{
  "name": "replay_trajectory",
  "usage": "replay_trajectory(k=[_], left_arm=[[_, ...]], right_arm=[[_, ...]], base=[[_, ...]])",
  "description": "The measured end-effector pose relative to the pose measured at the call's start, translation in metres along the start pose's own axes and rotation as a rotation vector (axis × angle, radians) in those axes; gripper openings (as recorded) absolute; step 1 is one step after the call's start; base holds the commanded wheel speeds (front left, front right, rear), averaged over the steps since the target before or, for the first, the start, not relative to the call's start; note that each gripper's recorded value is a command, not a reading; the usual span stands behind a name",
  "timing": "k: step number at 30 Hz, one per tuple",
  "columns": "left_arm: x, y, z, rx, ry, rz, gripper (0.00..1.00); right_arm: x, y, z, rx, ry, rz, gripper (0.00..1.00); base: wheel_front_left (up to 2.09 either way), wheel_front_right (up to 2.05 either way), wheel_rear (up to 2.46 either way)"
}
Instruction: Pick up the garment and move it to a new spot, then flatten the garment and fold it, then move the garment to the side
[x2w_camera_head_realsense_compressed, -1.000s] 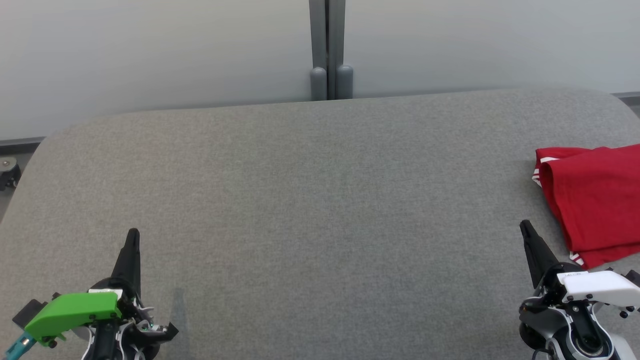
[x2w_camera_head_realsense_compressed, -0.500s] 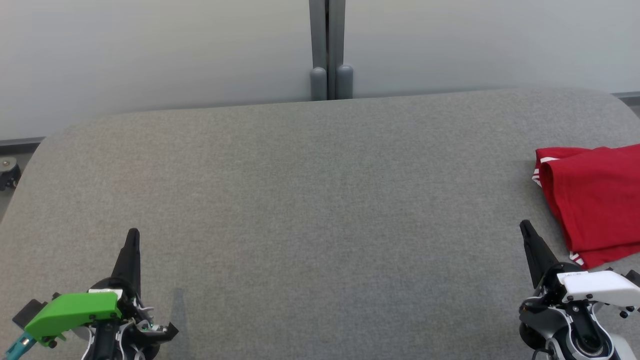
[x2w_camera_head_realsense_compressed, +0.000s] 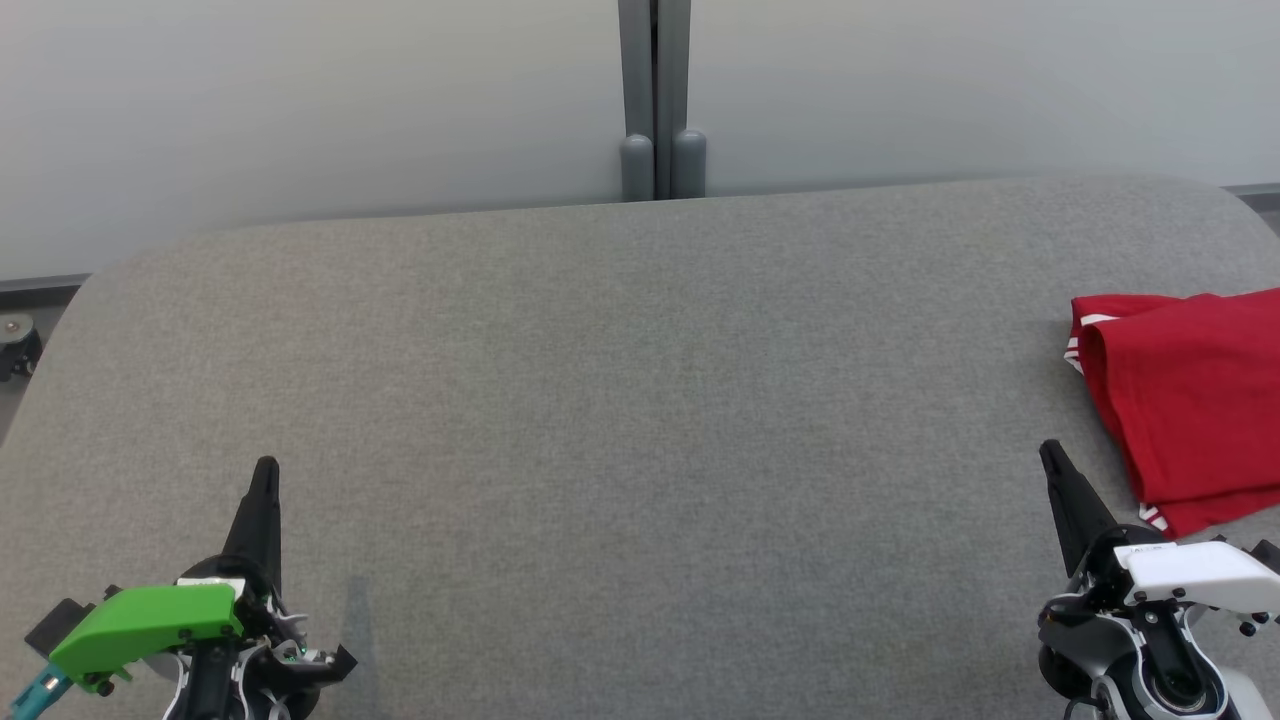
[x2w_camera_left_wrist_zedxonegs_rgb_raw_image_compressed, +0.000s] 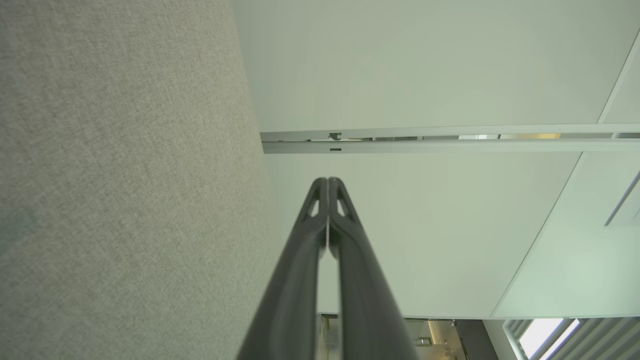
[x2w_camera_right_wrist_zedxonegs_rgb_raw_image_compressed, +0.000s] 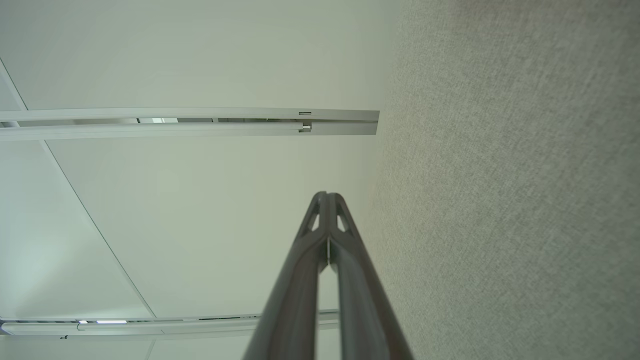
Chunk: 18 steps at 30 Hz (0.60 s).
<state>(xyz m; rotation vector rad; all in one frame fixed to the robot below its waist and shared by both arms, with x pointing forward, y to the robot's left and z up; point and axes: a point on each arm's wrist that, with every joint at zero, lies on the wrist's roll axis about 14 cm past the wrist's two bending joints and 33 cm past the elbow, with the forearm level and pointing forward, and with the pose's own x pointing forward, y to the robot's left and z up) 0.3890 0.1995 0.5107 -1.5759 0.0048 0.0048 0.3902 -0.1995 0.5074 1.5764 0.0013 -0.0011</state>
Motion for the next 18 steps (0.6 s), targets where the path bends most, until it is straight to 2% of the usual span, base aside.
replay_trajectory(k=[18], left_arm=[[0.0, 0.0, 0.0, 0.0, 0.0, 0.0, 0.0]], right_arm=[[0.0, 0.0, 0.0, 0.0, 0.0, 0.0, 0.0]], base=[[0.0, 0.0, 0.0]])
